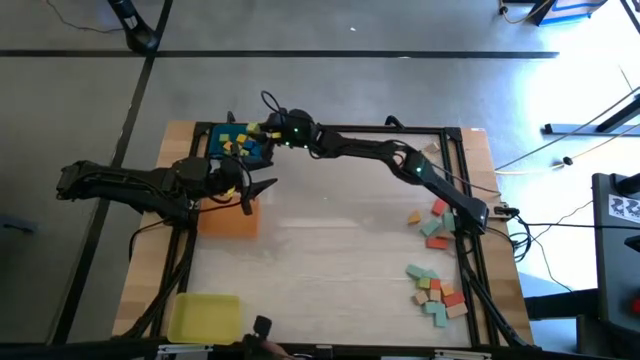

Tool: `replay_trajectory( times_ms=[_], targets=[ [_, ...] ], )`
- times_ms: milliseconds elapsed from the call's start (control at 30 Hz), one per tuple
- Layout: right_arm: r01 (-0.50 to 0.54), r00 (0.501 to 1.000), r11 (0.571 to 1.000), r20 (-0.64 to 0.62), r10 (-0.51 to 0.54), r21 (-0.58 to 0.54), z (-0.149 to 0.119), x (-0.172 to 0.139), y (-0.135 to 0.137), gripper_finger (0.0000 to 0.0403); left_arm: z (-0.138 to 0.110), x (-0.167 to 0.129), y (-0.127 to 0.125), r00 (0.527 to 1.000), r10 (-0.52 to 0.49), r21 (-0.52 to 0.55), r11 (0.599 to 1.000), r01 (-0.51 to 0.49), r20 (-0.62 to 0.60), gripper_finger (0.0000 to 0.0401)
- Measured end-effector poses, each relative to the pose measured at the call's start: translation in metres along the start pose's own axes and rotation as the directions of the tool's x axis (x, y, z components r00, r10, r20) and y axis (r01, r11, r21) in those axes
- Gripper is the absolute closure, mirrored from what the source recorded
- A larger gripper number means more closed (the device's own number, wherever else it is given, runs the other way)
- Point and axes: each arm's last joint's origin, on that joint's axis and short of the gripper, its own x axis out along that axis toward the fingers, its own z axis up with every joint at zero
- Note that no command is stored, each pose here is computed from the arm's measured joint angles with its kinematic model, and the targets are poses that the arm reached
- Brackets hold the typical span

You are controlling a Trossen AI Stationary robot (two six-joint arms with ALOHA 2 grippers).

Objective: Sort blocks by size
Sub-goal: Put the light green cube block into the blue bin

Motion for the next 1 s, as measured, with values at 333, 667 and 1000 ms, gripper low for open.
replay_trajectory(
  times_ms=[333,667,1000],
  targets=[
    [-0.01,0.999,1.0,0.041,0.011,-0.022,-0.035,0.018,-0.008,0.0265,0.0,0.0,0.0,1.0,0.001,-0.001,1.0,-0.001,-0.001,0.0196],
    [0.043,0.999,0.999,0.031,-0.043,-0.021,-0.039,0.019,-0.008,0.0258,0.0,0.0,0.0,1.0,0.001,-0.017,1.0,-0.001,-0.001,0.0196],
    [0.058,0.998,0.998,0.015,-0.057,-0.026,-0.041,0.019,-0.005,0.0159,0.0,0.0,0.0,1.0,0.001,-0.057,0.998,-0.001,-0.003,0.0196]
  ],
)
